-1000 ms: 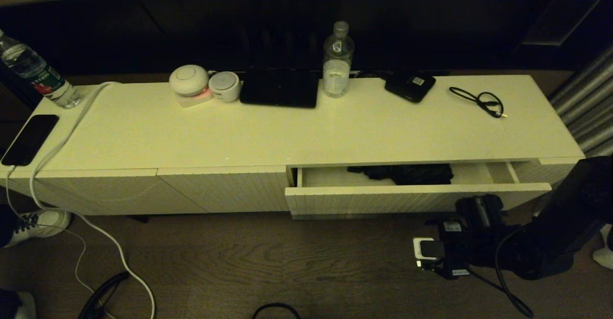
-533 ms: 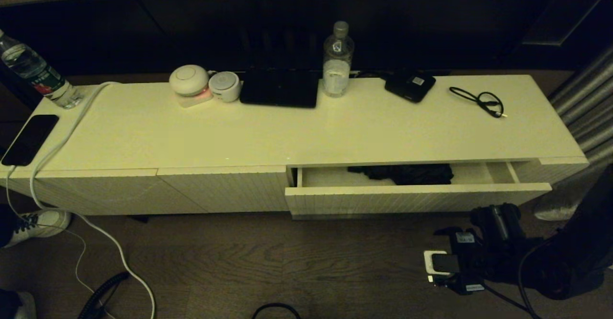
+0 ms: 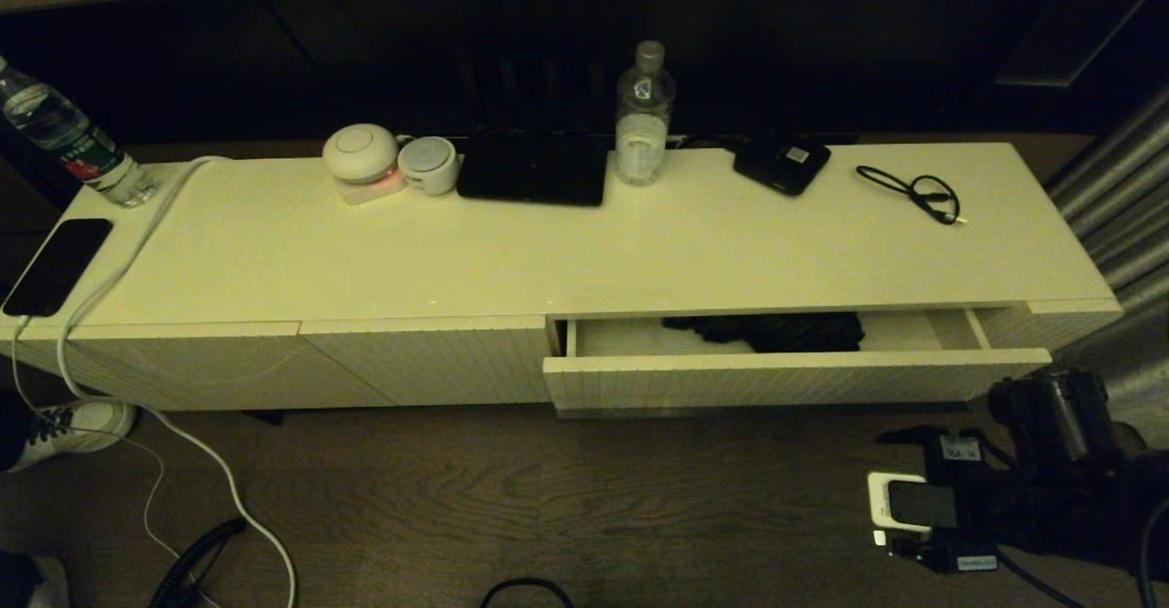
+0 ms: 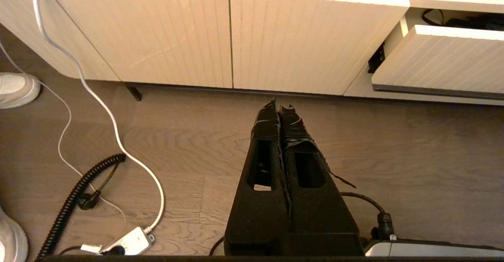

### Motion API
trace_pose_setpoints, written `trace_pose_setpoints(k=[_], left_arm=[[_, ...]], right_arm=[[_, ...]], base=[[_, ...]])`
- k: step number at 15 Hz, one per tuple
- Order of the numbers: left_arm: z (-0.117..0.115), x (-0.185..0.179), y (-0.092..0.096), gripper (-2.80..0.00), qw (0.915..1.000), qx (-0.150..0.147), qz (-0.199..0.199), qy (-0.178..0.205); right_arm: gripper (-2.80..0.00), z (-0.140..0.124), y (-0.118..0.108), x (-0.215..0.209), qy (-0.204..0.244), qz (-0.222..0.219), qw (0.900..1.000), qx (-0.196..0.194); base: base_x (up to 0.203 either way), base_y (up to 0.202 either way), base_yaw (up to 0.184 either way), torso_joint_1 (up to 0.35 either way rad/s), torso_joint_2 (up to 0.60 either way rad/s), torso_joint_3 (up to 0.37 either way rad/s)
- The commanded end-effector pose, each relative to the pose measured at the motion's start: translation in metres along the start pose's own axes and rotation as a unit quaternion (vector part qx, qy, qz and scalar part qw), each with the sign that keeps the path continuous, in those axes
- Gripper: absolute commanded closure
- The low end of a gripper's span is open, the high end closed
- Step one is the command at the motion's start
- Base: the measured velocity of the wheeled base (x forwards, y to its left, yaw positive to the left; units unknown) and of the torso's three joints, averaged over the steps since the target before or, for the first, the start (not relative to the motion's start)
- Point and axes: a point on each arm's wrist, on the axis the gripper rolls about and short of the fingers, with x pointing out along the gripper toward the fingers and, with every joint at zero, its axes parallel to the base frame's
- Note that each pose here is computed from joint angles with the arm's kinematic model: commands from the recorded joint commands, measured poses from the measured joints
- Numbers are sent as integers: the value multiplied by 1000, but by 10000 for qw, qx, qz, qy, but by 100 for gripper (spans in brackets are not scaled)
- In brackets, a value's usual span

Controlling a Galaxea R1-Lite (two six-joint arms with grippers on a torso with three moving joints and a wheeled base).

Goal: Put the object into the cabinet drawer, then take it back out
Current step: Open the drawer

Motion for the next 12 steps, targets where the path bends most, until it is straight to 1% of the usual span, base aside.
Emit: trace_pose_setpoints(k=[1,6,9,12], left_arm=[[0,0,0,0,10000,-4,3,-10],[0,0,0,0,10000,-4,3,-10],[0,0,0,0,10000,-4,3,-10],[0,0,0,0,10000,-4,3,-10]], right_arm=[[0,6,-13,-32,-121,-518,9986,-20],[0,16,-47,-51,-38,-612,9981,26],[0,18,-56,-58,67,-584,9983,34],[0,19,-57,-59,115,-571,9983,26]], base=[[0,0,0,0,0,0],[0,0,0,0,0,0],[0,0,0,0,0,0],[0,0,0,0,0,0]])
